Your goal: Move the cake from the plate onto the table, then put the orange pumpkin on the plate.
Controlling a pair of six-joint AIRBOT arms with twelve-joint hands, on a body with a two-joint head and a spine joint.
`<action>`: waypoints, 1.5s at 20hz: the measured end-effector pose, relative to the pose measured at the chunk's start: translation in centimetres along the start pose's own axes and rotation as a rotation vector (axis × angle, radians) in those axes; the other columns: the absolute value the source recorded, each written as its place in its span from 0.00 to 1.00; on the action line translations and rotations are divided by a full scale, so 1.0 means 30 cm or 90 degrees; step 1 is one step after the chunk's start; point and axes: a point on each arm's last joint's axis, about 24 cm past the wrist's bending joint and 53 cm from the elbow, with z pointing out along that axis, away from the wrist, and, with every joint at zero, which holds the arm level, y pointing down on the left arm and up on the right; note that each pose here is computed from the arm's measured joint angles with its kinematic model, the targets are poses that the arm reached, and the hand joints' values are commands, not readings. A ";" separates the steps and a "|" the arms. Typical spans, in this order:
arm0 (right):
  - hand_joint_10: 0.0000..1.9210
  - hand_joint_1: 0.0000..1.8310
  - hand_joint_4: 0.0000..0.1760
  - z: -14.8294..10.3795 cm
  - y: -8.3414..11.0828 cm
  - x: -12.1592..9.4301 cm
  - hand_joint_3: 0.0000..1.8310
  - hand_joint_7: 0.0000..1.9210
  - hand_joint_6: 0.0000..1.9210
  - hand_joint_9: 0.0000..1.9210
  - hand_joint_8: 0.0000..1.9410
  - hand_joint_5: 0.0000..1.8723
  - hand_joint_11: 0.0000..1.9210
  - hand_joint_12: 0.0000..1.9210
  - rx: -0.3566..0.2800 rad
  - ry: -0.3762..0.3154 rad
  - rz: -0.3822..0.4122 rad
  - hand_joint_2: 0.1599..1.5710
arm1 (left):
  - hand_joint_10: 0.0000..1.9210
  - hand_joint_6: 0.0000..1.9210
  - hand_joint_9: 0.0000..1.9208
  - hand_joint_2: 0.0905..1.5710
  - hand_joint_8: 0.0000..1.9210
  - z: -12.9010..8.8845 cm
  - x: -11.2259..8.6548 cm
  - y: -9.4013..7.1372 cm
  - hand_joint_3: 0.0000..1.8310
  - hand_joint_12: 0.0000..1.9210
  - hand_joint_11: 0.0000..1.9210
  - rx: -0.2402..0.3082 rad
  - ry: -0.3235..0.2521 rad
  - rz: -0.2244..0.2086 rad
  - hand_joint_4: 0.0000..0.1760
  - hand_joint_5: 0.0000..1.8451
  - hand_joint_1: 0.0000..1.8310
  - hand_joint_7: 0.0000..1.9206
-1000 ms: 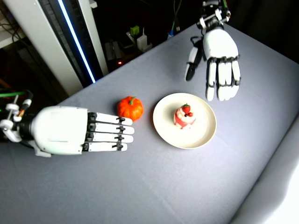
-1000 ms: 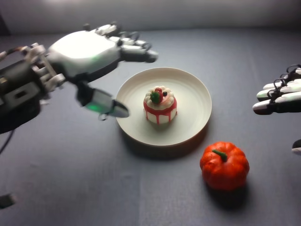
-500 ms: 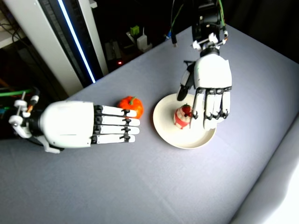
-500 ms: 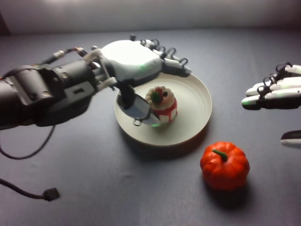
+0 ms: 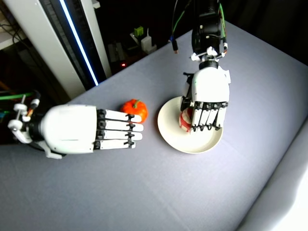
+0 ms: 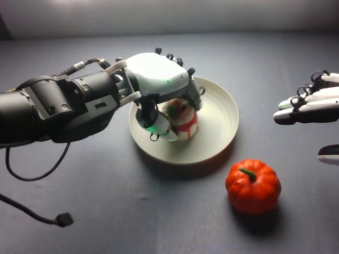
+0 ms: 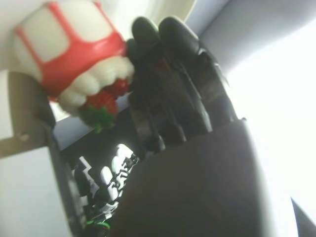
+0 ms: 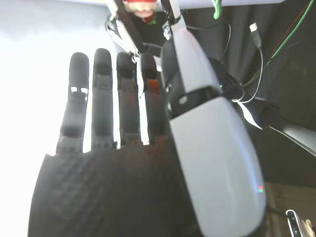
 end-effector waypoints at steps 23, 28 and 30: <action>0.00 0.55 0.08 0.000 0.014 0.017 0.00 0.25 0.00 0.24 0.00 0.29 0.01 0.56 -0.007 0.010 0.018 0.77 | 0.27 0.16 0.60 0.65 0.51 -0.556 0.007 0.181 0.00 0.61 0.48 -0.070 -0.037 -0.007 0.00 0.68 0.70 0.57; 0.00 0.52 0.00 0.005 0.000 0.064 0.00 0.21 0.00 0.20 0.00 0.27 0.00 0.51 -0.001 0.043 0.021 0.77 | 0.12 0.02 0.32 0.66 0.07 -0.577 0.081 0.270 0.00 0.51 0.19 -0.128 -0.020 -0.047 0.00 0.27 0.48 0.30; 0.01 0.50 0.00 0.008 -0.010 0.104 0.00 0.23 0.00 0.23 0.00 0.26 0.00 0.57 0.004 0.069 0.021 0.70 | 0.00 0.00 0.26 0.60 0.00 -0.578 0.086 0.266 0.00 0.33 0.17 -0.125 -0.018 -0.045 0.14 0.14 0.47 0.21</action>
